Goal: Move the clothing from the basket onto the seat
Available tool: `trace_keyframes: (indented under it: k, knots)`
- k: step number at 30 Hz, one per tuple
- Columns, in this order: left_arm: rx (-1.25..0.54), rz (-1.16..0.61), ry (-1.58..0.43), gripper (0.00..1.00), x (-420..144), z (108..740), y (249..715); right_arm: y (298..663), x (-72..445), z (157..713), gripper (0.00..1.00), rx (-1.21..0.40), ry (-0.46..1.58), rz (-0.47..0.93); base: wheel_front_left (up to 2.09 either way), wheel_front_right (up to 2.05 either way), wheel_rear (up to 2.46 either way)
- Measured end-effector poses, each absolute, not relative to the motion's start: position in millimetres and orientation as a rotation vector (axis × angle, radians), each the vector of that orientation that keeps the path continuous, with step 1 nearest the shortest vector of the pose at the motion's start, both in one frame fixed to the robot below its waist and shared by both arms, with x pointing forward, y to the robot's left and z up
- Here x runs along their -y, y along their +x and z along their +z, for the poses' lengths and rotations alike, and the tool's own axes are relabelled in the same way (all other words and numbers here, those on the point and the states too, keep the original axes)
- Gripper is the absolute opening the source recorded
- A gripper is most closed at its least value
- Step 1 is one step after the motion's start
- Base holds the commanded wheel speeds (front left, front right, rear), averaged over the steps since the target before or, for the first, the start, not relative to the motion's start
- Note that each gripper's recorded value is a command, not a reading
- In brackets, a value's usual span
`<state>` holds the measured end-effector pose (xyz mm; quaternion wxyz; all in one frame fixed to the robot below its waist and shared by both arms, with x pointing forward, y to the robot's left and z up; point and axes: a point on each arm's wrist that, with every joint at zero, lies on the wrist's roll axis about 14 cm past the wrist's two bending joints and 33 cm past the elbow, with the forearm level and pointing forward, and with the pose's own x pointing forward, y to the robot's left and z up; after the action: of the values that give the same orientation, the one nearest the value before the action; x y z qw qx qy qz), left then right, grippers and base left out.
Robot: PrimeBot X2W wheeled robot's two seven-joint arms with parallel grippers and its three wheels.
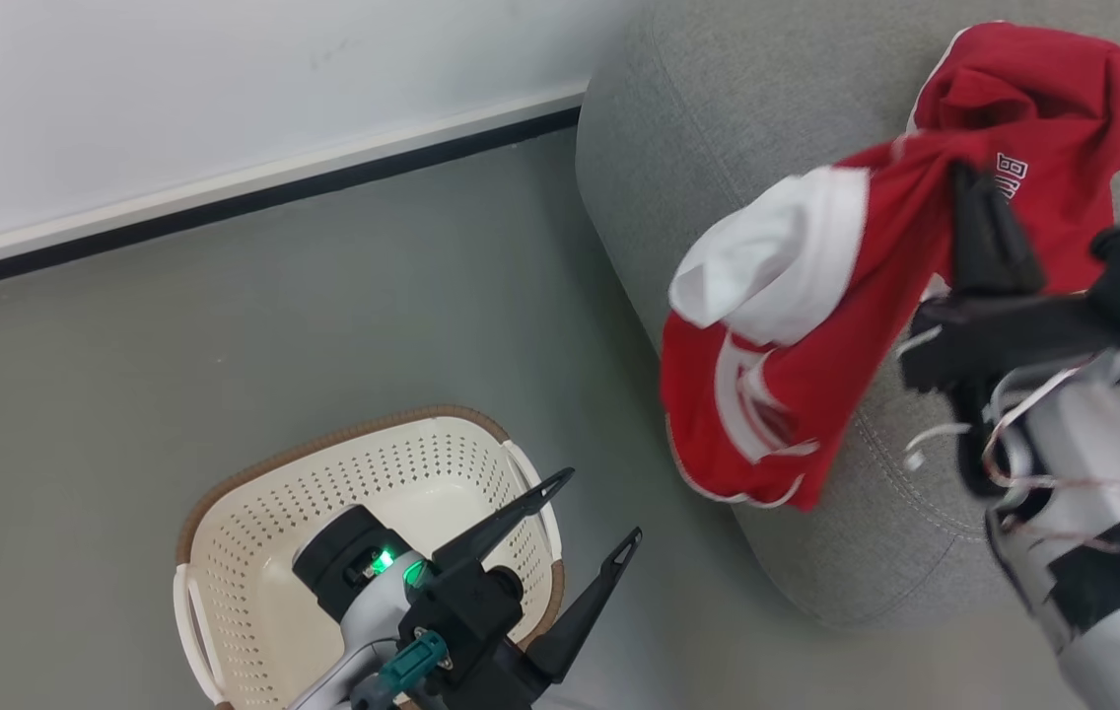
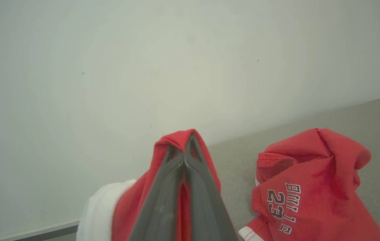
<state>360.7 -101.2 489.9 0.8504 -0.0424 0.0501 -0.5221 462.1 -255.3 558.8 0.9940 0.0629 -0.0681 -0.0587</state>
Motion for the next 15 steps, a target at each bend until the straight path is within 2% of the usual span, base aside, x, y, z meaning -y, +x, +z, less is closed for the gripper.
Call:
trace_keyframes:
  k: [15]
  knots:
    - [-0.116, -1.104, -0.091, 1.00, 96, 476, 379, 521, 344, 669, 0.00, 0.380, -0.004, -0.281, 0.00, 0.00, 0.00]
